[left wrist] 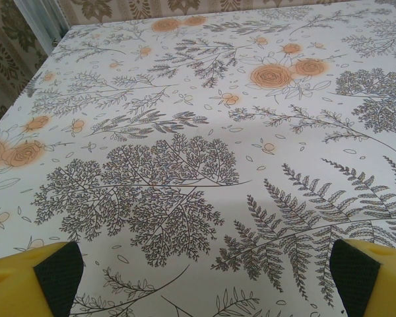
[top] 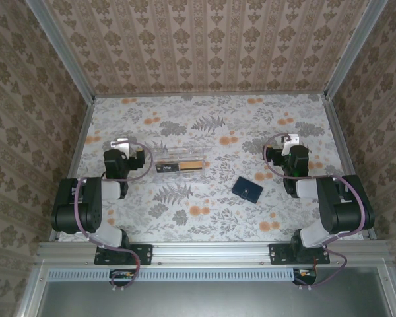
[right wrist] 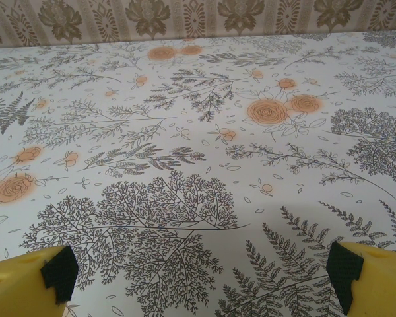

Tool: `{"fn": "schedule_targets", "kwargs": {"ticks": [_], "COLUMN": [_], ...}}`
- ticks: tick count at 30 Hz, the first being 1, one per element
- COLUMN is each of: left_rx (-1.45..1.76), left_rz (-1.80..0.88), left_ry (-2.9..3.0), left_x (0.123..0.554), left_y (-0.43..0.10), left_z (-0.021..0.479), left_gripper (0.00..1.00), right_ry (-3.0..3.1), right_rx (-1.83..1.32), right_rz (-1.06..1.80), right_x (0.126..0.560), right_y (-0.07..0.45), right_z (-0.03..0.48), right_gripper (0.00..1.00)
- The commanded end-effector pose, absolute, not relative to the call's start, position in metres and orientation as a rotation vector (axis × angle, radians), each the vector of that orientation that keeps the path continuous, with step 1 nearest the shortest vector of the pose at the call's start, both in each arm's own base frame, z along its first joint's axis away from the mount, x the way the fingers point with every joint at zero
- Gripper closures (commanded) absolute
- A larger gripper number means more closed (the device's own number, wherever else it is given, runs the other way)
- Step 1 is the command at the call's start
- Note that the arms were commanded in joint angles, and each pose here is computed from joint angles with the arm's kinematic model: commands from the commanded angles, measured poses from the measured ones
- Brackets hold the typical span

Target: Take the credit cards out of the card holder

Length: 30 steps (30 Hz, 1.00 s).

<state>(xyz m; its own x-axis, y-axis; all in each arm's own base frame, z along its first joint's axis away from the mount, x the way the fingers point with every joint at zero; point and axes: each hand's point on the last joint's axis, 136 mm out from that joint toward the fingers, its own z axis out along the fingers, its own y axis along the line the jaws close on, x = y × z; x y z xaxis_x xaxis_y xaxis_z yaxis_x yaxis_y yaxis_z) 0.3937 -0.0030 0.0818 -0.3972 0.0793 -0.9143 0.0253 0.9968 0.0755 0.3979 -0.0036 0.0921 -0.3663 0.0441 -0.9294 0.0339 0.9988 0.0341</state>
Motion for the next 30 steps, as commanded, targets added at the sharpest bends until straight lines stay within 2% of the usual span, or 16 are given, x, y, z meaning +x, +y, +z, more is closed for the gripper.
{"fn": "schedule_targets", "kwargs": {"ticks": [1, 5, 8, 11, 13, 18, 23, 27, 30], "left_rx": [0.045, -0.046, -0.368, -0.583, -0.566, -0.465, -0.298, -0.183, -0.127], "left_rz": [0.032, 0.149, 0.219, 0.115, -0.06, -0.306, -0.36, -0.367, -0.383], "left_ry": [1.925, 1.954, 1.989, 2.025, 2.055, 2.024, 2.074, 2.157, 2.196], "left_x": [0.398, 0.396, 0.381, 0.357, 0.35, 0.324, 0.296, 0.271, 0.252], "left_y": [0.005, 0.021, 0.054, 0.059, 0.038, -0.016, -0.076, -0.117, -0.142], "left_z": [0.098, 0.124, 0.174, 0.218, 0.237, 0.262, 0.25, 0.233, 0.216], "left_gripper": [0.0, 0.0, 0.0, 0.0, 0.0, 0.0, 0.0, 0.0, 0.0], "right_ry": [1.923, 1.926, 1.969, 1.943, 1.951, 2.127, 2.342, 2.39, 2.441], "right_rx": [0.047, 0.12, 0.309, 0.626, 0.755, 0.691, 0.544, 0.427, 0.4], "right_rz": [0.012, -0.038, -0.05, 0.003, 0.086, 0.331, 0.298, 0.377, 0.388], "right_x": [0.401, 0.391, 0.381, 0.365, 0.355, 0.34, 0.301, 0.274, 0.258], "right_y": [-0.004, -0.013, -0.029, -0.046, -0.044, 0.0, 0.044, 0.081, 0.09], "right_z": [0.099, 0.127, 0.158, 0.179, 0.185, 0.175, 0.15, 0.132, 0.111], "right_gripper": [0.0, 0.0, 0.0, 0.0, 0.0, 0.0, 0.0, 0.0, 0.0]}}
